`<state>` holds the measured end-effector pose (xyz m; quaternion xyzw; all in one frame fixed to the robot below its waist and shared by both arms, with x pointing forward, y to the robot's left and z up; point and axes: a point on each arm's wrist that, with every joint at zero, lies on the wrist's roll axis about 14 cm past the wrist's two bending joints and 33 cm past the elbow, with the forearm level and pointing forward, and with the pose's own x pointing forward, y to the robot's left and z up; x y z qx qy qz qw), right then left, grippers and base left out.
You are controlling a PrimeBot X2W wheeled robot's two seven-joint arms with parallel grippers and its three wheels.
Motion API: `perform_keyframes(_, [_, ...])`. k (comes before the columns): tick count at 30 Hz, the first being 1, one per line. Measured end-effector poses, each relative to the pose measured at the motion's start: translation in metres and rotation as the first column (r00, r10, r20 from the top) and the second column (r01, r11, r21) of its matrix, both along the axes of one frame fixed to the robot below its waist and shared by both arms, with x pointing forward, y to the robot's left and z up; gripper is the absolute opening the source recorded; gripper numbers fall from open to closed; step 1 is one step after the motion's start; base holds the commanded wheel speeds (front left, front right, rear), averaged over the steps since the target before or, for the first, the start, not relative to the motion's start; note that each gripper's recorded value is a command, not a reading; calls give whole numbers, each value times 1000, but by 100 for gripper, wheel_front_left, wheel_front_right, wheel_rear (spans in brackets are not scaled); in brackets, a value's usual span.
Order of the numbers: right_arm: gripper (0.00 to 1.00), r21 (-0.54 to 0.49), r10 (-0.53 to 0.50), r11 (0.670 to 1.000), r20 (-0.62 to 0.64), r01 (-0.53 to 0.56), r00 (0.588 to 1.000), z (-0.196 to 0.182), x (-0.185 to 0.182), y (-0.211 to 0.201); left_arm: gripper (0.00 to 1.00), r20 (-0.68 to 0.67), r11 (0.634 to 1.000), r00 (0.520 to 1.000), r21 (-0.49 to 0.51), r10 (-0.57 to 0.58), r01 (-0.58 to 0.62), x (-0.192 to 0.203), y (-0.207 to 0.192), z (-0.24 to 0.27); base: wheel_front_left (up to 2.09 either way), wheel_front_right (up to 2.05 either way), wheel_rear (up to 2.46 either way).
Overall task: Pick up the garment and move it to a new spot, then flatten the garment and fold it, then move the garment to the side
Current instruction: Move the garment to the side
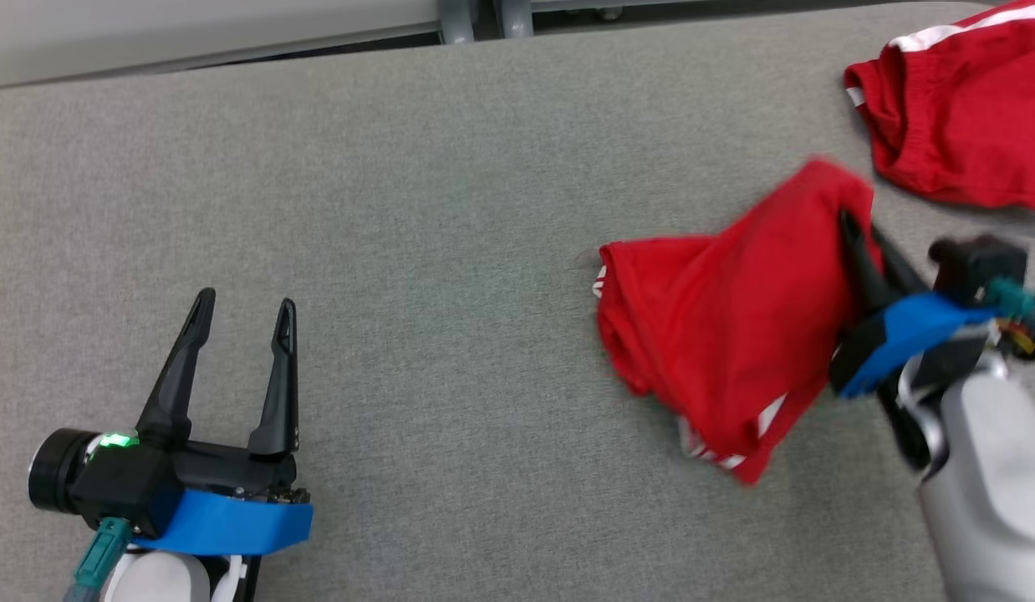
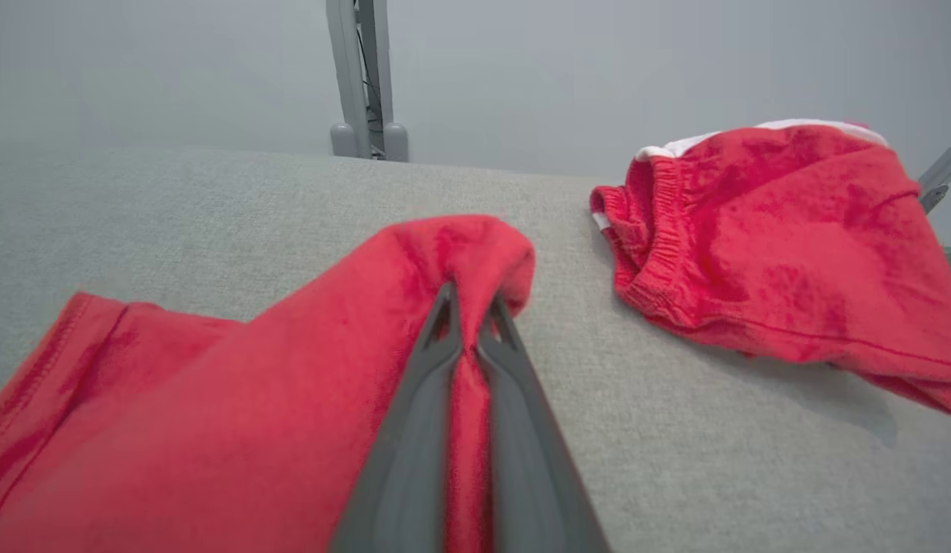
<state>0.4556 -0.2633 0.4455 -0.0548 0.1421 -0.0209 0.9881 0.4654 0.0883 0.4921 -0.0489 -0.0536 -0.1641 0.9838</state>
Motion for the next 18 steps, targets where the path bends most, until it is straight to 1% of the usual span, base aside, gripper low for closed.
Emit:
perform_keyframes(4, [0,-79,44,996,55,-40,998,32,45,-8,100,-6,1000,1000,1,9,-9,7,4,-6,0,0,0])
perform_keyframes(9, [0,-181,50,983,69,-36,996,55,91,-35,100,-22,1000,999,9,26,-26,19,13,-20,0,0,0])
perform_keyframes(14, [0,-261,-16,965,48,28,999,60,112,-81,100,-41,999,998,21,40,-39,30,21,-37,0,0,0])
perform_keyframes(18, [0,-331,-100,938,28,103,995,64,114,-130,100,-48,999,998,32,43,-41,39,24,-48,0,0,0])
